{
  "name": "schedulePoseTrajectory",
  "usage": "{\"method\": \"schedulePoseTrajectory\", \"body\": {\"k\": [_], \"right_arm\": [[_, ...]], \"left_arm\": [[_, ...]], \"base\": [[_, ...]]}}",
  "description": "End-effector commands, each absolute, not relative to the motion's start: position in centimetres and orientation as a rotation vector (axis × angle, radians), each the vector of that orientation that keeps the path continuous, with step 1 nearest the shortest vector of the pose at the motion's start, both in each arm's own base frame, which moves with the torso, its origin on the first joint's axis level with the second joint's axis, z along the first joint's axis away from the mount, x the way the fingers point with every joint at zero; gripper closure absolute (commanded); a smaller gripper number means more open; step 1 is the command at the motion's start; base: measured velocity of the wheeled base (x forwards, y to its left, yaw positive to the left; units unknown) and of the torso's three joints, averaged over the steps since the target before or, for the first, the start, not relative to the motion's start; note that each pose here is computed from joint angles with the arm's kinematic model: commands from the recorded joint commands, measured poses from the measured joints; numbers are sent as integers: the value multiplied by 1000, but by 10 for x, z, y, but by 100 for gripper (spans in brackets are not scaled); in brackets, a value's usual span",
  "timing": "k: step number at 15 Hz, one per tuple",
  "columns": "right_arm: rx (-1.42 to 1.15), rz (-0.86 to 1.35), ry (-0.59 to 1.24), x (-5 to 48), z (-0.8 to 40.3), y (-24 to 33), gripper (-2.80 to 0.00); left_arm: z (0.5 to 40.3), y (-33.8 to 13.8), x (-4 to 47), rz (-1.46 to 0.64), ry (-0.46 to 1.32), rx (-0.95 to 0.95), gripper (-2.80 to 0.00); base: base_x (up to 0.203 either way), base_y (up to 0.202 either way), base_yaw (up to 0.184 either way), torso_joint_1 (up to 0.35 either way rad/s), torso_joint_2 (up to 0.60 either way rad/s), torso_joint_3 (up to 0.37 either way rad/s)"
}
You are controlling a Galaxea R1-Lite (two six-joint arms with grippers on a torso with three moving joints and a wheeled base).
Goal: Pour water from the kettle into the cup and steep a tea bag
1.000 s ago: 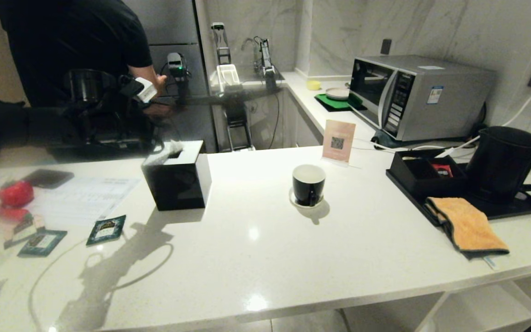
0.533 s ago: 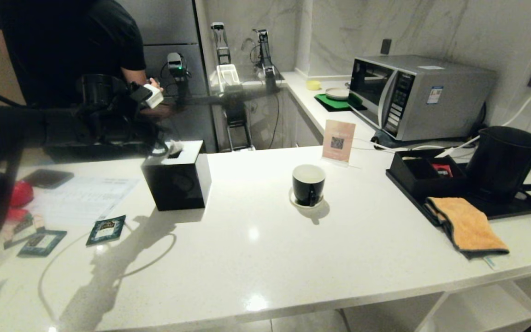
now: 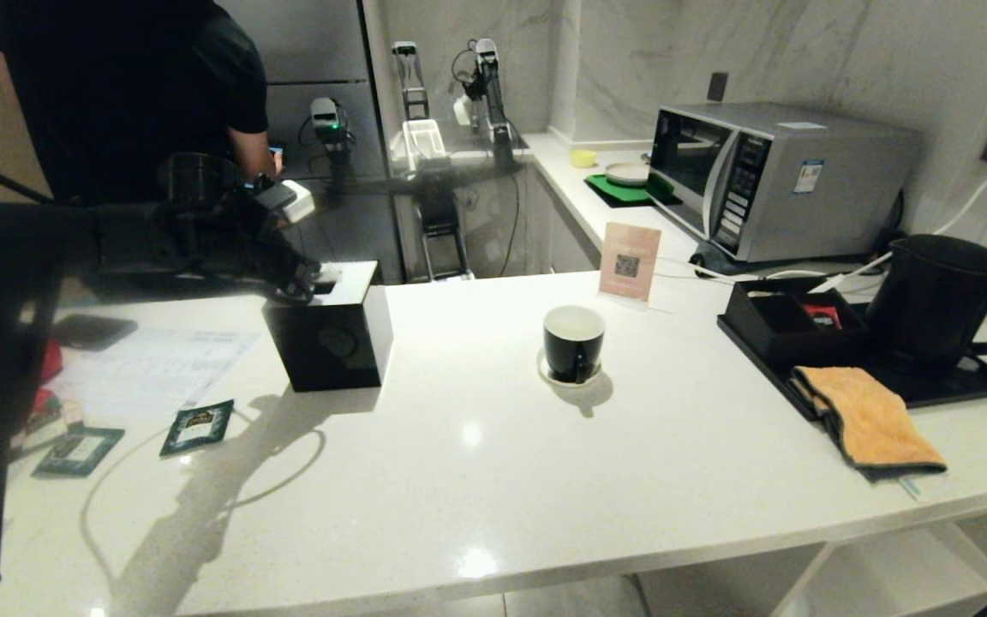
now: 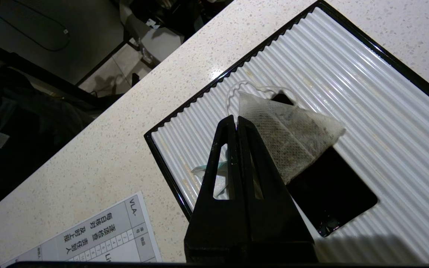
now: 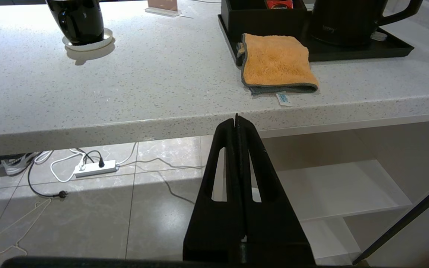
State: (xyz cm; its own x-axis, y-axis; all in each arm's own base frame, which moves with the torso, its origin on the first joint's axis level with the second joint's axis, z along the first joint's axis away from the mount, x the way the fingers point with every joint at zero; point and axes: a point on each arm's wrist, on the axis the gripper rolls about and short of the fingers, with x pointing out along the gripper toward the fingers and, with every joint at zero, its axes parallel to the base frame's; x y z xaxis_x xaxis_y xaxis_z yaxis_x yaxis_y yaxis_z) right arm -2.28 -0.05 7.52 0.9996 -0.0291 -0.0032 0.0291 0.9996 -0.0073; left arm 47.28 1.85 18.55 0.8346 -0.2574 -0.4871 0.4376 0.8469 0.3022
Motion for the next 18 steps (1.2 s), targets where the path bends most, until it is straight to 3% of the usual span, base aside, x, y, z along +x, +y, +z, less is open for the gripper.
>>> {"method": "schedulePoseTrajectory", "body": {"k": [1, 18], "right_arm": [[-8, -29, 5, -23, 75, -1, 0], [-8, -28, 5, -23, 75, 0, 0]], "left_arm": [[184, 19, 473, -383, 453, 420, 0], [187, 12, 454, -447, 585, 395, 0]], "base": [[0, 0, 0, 0, 0, 0], [0, 0, 0, 0, 0, 0]]}}
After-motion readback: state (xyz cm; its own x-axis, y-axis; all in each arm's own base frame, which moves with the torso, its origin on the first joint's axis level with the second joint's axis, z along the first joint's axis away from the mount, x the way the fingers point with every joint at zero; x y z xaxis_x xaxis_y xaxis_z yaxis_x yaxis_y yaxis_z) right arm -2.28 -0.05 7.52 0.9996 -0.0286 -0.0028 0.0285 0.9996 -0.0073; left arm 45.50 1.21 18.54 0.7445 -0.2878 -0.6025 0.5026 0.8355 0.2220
